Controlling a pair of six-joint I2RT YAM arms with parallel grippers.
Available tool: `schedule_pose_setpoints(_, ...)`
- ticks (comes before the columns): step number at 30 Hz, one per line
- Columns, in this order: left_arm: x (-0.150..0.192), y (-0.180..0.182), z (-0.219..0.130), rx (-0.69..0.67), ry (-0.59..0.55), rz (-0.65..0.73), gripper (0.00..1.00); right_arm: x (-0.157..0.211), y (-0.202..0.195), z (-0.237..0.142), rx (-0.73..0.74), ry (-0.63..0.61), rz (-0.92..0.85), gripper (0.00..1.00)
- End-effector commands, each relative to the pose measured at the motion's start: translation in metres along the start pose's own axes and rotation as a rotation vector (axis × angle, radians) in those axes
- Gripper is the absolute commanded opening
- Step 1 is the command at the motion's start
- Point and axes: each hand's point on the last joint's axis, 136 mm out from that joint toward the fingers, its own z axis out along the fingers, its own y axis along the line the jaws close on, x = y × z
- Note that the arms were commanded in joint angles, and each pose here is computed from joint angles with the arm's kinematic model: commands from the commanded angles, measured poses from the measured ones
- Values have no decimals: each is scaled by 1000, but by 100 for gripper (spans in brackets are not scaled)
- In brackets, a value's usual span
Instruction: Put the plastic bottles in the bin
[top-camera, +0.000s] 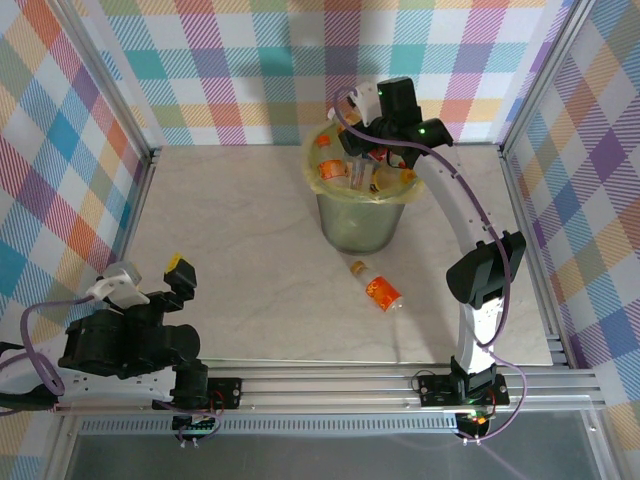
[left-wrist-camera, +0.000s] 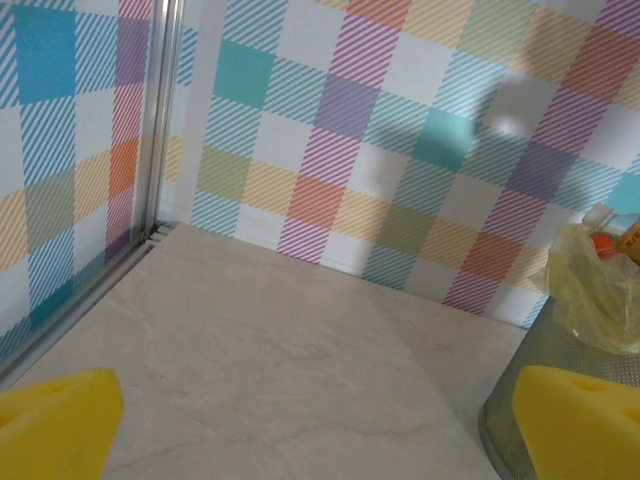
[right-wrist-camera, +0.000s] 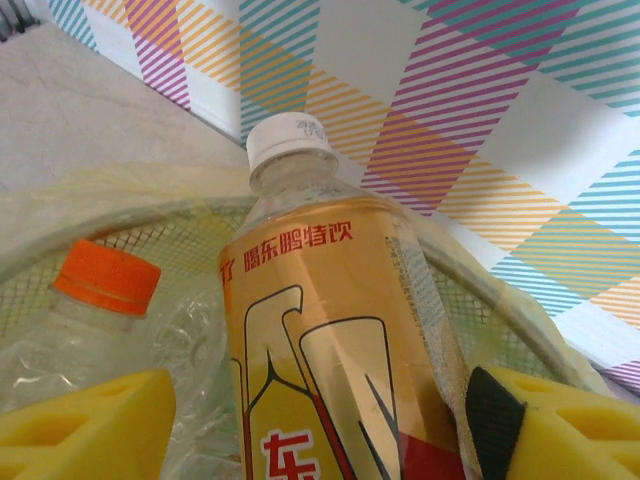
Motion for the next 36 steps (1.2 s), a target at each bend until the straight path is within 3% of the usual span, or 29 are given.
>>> schedule_pose_setpoints(1, -30, -3, -3, -31, -200, 11, 100, 7, 5, -8, -24, 23, 5, 72)
schedule_pose_setpoints(18, -29, -8, -2, -88, -222, 11, 100, 35, -7, -37, 77, 68, -1, 63)
schedule_pose_setpoints(30, -24, -10, -1, -114, -230, 24, 100, 10, 6, -81, 16, 1, 87, 80)
schedule_pose_setpoints(36, -24, -14, 0, -120, -232, 34, 100, 26, 35, -113, -19, 47, 188, 85)
